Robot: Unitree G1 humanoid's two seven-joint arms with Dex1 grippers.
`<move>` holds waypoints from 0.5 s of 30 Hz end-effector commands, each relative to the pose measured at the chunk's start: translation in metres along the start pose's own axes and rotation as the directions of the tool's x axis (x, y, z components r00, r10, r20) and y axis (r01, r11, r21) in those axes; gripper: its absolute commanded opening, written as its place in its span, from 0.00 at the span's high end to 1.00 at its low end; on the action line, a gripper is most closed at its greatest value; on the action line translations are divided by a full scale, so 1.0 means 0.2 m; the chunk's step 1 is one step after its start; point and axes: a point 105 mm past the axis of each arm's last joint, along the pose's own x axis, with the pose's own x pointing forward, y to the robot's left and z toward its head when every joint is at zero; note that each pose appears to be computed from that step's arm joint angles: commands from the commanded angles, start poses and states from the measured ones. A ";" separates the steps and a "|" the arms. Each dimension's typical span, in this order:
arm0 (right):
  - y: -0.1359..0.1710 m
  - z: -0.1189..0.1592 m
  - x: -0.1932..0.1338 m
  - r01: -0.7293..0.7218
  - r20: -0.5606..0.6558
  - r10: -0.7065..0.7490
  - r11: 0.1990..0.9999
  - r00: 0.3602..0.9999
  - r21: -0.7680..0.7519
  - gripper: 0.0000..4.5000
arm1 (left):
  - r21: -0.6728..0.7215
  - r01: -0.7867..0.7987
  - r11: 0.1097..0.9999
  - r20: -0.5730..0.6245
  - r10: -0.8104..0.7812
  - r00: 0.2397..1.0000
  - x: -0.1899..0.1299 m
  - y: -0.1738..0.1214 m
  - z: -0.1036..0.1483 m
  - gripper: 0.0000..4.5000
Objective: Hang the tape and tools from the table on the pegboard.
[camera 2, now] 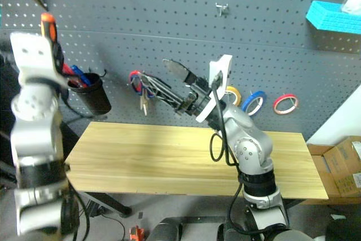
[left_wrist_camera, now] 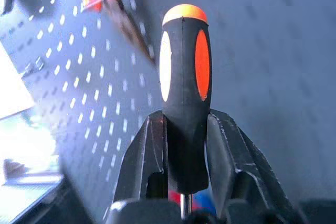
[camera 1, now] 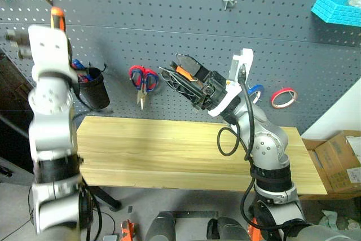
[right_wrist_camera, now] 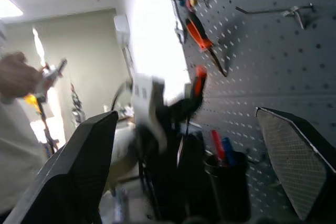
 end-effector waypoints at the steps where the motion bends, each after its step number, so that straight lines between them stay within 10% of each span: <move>1: 0.02 0.07 0.03 -0.019 0.051 0.022 0.998 0.998 -0.055 0.00 | -0.107 0.031 0.994 0.008 -0.030 1.000 0.09 -0.03 -0.01 0.85; 15: -0.02 0.09 -0.01 0.067 0.063 -0.062 0.994 0.996 -0.091 0.00 | -0.206 0.057 0.977 -0.066 -0.072 0.995 0.22 -0.10 -0.21 0.85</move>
